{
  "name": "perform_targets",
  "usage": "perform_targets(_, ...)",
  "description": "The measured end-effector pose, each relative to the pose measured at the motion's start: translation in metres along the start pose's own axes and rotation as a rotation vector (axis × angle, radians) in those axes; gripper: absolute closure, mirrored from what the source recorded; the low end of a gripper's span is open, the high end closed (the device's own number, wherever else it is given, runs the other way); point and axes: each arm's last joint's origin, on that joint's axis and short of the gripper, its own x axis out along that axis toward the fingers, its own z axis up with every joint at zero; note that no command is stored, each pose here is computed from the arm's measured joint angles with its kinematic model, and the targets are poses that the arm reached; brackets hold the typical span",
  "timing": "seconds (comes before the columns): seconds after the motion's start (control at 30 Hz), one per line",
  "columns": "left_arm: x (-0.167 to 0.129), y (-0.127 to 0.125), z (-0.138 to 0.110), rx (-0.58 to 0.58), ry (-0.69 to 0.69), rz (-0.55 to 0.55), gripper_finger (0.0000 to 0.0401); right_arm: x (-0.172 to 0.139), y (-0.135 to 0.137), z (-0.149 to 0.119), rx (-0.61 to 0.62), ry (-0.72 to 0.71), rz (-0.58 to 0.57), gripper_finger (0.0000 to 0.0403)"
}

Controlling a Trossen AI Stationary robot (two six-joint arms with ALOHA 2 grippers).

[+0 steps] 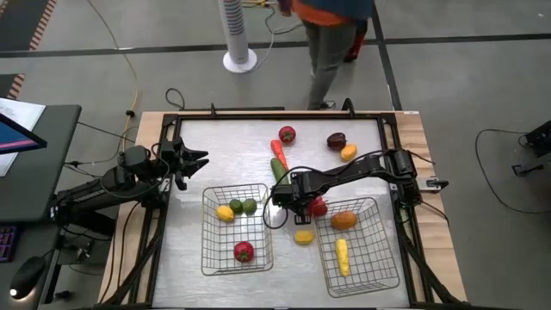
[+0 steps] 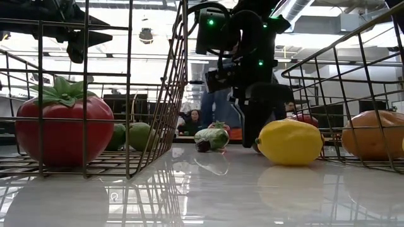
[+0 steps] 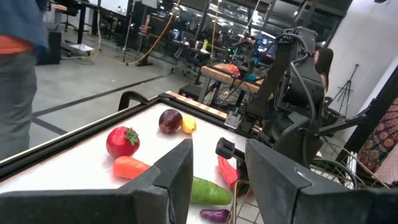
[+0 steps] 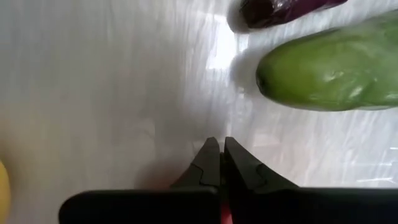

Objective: Sort produce into baskets
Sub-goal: Put the red chili pepper into the right wire basket

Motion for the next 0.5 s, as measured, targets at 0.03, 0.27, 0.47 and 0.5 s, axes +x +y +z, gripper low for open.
perform_targets(0.03,0.0,0.0,0.0,0.0,0.0,0.0,0.0268,-0.001,0.0,0.001,-0.001,-0.002,0.0,0.0374)
perform_targets(0.27,0.0,0.0,0.0,-0.001,0.001,0.0,0.0268,-0.027,-0.004,0.016,-0.029,-0.042,-0.035,0.0374)
perform_targets(0.47,0.0,0.0,-0.001,0.004,0.006,0.002,0.0268,-0.057,-0.012,0.022,-0.033,-0.012,-0.081,0.0374)
perform_targets(0.5,0.0,0.0,-0.001,0.005,0.006,0.002,0.0268,-0.061,-0.013,0.023,-0.033,-0.011,-0.083,0.0374)
